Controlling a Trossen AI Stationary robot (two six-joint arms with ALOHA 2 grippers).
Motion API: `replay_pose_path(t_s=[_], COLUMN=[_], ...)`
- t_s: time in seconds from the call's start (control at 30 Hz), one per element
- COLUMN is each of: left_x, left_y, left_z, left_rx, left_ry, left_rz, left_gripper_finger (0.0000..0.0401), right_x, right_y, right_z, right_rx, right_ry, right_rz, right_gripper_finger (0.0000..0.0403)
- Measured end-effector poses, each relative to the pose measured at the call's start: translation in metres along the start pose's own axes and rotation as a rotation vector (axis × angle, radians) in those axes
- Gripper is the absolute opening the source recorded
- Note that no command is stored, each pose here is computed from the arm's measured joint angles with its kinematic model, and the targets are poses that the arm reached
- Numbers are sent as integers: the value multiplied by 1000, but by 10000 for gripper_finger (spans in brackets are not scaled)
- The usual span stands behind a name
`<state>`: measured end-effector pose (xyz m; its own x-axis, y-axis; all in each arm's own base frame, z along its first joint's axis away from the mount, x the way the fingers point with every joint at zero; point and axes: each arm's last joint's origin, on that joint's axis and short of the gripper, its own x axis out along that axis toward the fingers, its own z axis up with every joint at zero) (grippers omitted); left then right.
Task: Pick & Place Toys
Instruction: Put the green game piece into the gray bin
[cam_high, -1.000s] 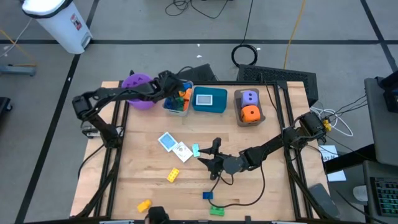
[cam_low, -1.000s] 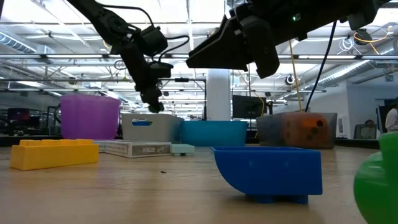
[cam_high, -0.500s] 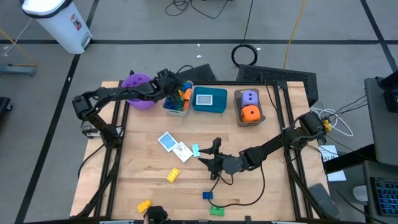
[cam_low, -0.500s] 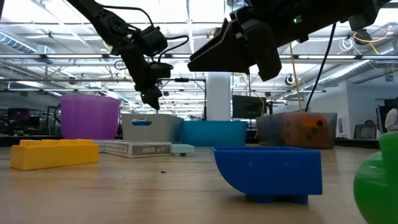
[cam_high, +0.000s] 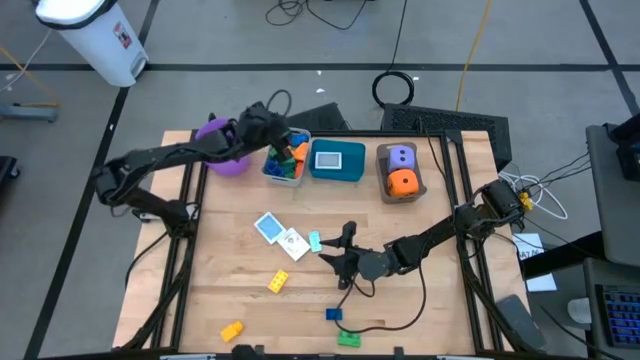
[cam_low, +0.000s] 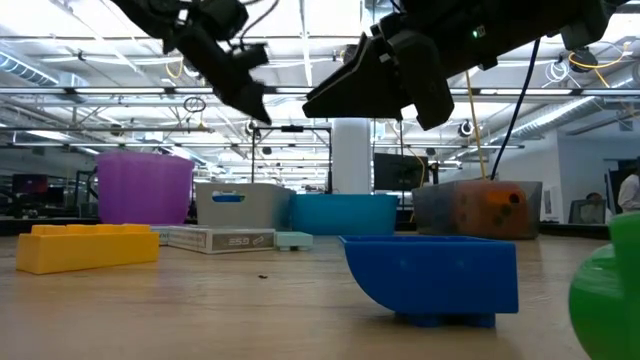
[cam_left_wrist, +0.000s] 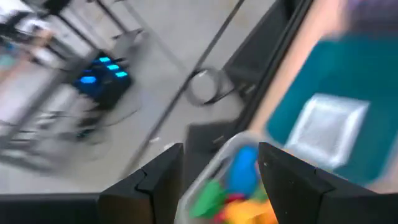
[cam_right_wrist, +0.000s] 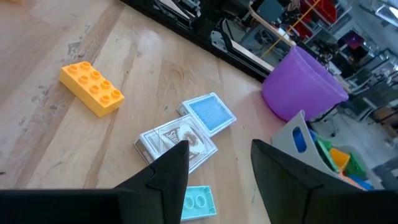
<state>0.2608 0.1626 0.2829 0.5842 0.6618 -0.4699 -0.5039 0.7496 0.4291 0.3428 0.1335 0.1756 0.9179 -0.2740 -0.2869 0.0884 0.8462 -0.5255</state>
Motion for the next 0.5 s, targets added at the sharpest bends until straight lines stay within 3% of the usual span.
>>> replay_pose_path(t_s=[0.1, 0.2, 0.37, 0.5], left_x=[-7, -3, -1, -10], left_y=[-5, -25, -67, -91], left_z=[0, -18, -49, -50], left_rx=[-172, -254, -231, -219], left_ry=[-56, -1, 70, 8], left_rz=[-112, -243, -461, -541], left_gripper_finger=[214, 214, 214, 214], right_x=[0, 0, 0, 0], right_y=[0, 0, 0, 0], right_z=[0, 0, 0, 0], right_rx=[37, 66, 90, 90], right_ry=[1, 1, 2, 1], right_rz=[0, 0, 0, 0], right_gripper_finger=[167, 167, 167, 167])
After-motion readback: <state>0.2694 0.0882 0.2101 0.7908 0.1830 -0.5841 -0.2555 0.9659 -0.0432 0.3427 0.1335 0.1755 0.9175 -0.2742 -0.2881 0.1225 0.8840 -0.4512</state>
